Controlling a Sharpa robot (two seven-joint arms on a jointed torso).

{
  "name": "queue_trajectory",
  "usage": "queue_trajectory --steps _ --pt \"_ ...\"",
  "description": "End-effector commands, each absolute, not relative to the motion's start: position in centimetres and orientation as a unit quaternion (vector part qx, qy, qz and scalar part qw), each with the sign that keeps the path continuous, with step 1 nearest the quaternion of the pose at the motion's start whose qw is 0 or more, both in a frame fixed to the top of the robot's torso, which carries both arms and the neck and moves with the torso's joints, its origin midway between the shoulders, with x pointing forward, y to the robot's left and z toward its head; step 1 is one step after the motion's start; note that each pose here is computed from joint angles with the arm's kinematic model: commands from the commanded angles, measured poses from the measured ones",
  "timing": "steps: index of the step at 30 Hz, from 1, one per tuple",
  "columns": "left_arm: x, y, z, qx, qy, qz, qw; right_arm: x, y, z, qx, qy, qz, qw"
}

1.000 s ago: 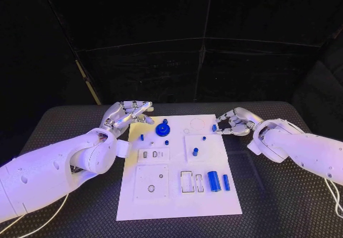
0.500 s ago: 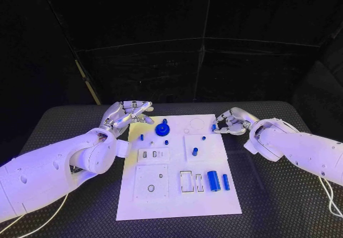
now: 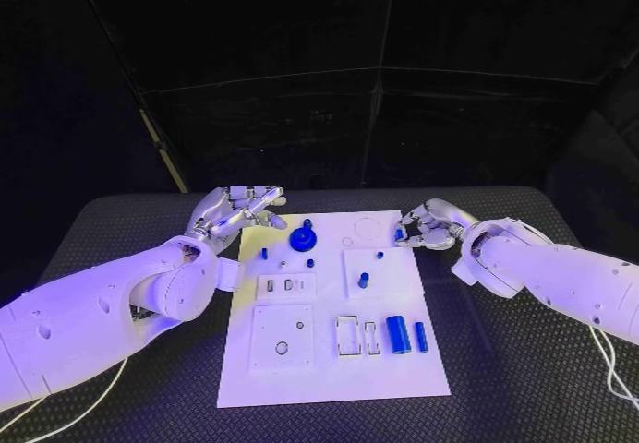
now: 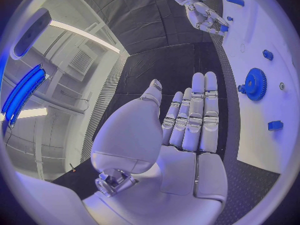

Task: Assemble the parts on the task board

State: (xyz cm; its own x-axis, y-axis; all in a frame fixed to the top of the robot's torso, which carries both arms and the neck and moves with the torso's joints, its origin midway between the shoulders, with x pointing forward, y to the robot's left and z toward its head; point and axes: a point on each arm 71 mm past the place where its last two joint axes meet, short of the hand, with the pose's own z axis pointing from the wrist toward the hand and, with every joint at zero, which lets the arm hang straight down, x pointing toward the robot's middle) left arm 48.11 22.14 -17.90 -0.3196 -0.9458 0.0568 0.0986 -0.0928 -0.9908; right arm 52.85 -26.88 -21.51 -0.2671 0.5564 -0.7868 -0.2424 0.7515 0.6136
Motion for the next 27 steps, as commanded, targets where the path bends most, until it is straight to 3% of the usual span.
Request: queue_trajectory --steps 1,16,27 --pt "48.09 21.99 -17.78 -0.398 0.526 -0.625 0.417 52.91 -26.81 -21.47 0.107 0.724 0.335 0.594" --pt "48.1 22.06 -17.79 -0.398 0.527 -0.624 0.417 53.07 -26.96 -21.44 0.106 0.719 0.33 0.603" --pt "48.14 22.2 -17.82 -0.399 0.527 -0.623 0.418 52.68 -26.51 -20.57 0.113 0.687 0.336 0.634"
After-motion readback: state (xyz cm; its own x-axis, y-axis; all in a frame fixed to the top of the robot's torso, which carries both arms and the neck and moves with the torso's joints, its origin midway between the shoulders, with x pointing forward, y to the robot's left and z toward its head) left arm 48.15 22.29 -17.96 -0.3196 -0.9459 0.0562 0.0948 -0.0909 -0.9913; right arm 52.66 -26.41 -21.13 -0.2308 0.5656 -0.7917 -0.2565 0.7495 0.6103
